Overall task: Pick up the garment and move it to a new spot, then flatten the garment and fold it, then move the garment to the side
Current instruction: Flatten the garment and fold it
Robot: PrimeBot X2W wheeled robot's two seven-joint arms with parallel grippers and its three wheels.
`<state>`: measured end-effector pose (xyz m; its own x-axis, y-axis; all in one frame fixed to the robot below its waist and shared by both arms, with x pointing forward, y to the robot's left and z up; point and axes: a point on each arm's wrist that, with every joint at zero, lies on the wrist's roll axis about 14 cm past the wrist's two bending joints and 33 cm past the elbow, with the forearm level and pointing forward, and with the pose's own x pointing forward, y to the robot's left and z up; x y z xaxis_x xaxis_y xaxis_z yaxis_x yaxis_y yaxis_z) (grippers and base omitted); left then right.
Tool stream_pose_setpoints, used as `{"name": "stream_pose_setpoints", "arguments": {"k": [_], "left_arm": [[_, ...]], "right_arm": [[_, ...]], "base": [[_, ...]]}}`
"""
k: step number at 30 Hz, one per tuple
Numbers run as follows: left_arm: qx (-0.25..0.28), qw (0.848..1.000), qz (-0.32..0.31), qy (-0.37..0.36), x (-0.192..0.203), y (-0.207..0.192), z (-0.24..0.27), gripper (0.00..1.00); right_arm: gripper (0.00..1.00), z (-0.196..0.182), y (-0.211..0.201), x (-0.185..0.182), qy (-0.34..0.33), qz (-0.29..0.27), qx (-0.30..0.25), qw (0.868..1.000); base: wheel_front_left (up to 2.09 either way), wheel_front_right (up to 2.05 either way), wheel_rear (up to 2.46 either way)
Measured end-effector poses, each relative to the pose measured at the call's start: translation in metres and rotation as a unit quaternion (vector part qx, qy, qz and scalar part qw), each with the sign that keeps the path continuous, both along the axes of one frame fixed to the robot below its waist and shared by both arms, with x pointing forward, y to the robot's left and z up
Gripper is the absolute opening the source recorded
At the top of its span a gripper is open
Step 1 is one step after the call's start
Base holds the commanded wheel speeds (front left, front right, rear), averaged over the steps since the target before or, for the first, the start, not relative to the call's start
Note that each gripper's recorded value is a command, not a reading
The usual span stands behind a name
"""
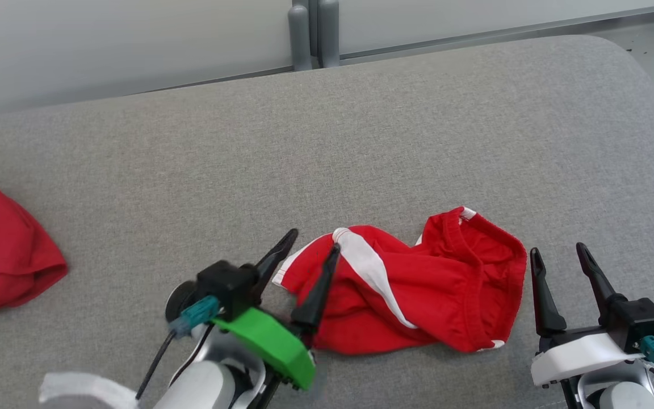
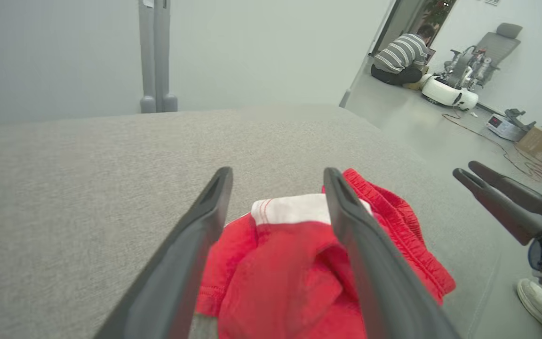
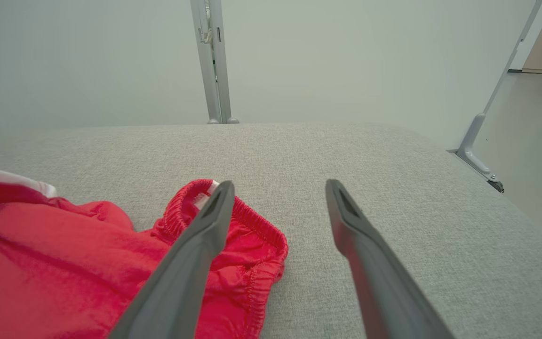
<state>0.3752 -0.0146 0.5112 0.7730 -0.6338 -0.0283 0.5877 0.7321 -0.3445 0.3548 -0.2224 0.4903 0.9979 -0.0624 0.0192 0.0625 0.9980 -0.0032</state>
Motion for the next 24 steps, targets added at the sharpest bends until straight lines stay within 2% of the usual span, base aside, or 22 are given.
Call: {"name": "stream_pose_setpoints", "arguments": {"k": [3, 9, 14, 17, 24], "left_arm": [[0.019, 0.997, -0.07, -0.01, -0.005, -0.036, 0.015, 1.0], [0.09, 0.98, -0.176, -0.014, -0.016, -0.087, 0.017, 1.0], [0.226, 0.953, -0.204, 0.008, -0.007, -0.091, -0.028, 1.0], [0.293, 0.938, -0.183, -0.018, 0.016, -0.079, -0.038, 1.0], [0.324, 0.929, -0.18, 0.001, 0.013, -0.064, -0.056, 1.0]], "right_arm": [[1.0, 0.002, 0.0, -0.001, -0.003, -0.001, -0.001, 1.0], [1.0, 0.005, -0.007, -0.007, -0.006, -0.013, 0.002, 1.0], [1.0, 0.003, -0.018, -0.015, -0.003, -0.032, 0.007, 0.999], [1.0, 0.002, -0.026, -0.022, -0.001, -0.048, 0.01, 0.999], [1.0, -0.002, -0.041, -0.039, 0.004, -0.075, 0.021, 0.997]], "base": [[0.0, 0.0, 0.0], [0.0, 0.0, 0.0], [0.0, 0.0, 0.0], [0.0, 0.0, 0.0], [0.0, 0.0, 0.0]]}}
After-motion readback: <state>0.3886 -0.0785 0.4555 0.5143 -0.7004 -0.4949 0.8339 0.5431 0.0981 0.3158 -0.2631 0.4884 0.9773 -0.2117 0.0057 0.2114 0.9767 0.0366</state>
